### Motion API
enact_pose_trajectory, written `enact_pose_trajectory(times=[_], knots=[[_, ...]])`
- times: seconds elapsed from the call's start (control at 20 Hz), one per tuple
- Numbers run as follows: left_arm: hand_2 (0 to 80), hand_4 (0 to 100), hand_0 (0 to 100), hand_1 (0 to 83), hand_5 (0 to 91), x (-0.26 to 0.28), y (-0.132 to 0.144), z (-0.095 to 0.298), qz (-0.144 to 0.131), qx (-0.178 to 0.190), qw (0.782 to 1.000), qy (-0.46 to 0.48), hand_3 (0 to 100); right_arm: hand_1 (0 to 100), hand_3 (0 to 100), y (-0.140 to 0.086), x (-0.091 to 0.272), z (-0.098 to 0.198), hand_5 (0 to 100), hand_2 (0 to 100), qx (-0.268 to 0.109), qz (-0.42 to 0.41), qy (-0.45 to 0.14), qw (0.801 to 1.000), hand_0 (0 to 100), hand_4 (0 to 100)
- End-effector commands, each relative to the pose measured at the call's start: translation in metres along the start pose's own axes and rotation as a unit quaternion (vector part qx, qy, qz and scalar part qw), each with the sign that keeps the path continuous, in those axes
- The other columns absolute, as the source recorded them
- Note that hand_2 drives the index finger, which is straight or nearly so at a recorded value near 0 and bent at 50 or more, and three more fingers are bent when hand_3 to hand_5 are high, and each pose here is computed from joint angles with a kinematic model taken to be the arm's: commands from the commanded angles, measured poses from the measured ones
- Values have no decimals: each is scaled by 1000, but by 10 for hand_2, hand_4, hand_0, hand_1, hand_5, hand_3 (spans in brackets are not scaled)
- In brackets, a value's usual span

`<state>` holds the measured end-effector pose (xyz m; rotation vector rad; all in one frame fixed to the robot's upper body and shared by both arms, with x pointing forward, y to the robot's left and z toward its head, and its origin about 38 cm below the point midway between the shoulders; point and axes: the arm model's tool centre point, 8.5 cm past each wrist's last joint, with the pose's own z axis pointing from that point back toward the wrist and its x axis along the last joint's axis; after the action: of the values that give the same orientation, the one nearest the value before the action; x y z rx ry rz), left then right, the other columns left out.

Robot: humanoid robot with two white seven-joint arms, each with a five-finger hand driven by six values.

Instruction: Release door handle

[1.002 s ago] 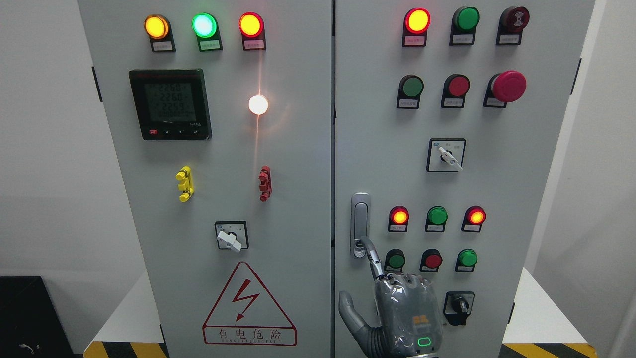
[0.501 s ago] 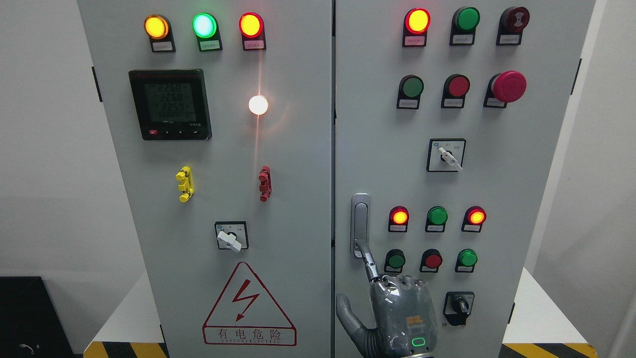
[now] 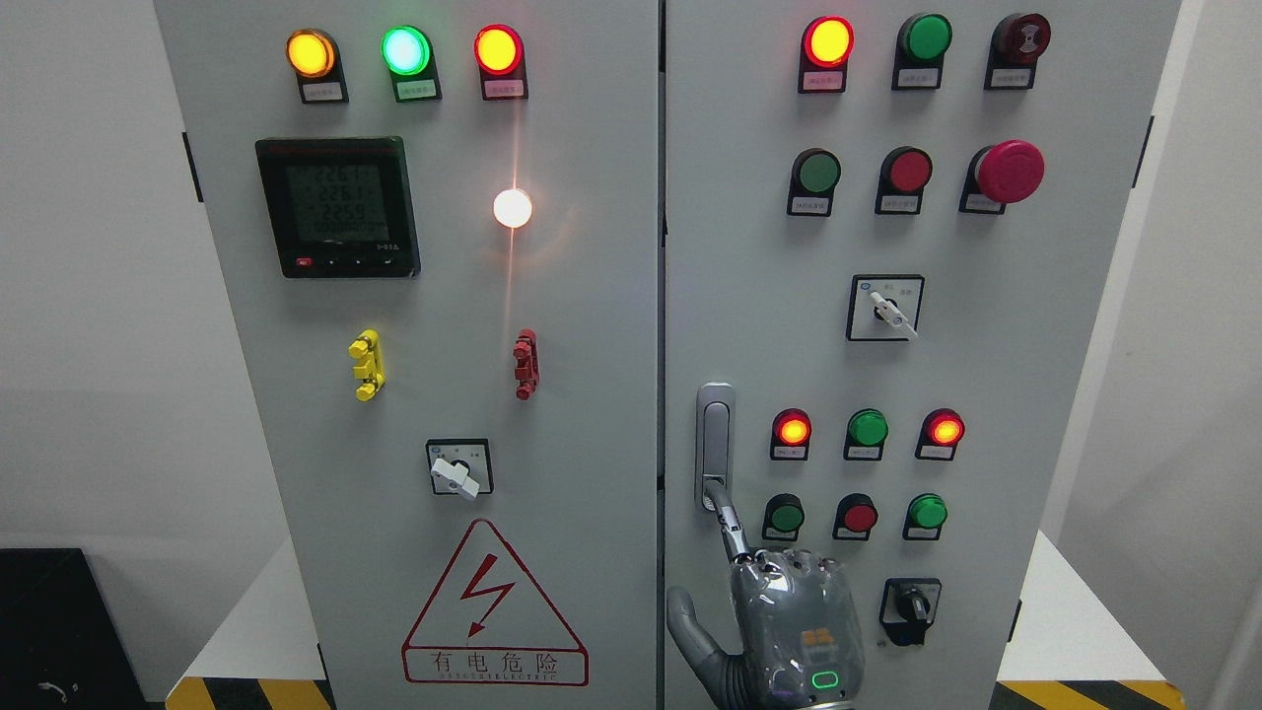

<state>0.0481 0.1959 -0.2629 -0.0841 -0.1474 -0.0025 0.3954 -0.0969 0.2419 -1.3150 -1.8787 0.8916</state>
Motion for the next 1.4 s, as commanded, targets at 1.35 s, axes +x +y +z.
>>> enact_pose_trajectory(times=[1.35], knots=[[0, 0, 120, 556, 0, 0, 0, 0, 0, 0, 1000, 0, 0, 333, 1000, 8, 1, -5, 1000, 11, 11, 3, 13, 1000, 491, 1000]])
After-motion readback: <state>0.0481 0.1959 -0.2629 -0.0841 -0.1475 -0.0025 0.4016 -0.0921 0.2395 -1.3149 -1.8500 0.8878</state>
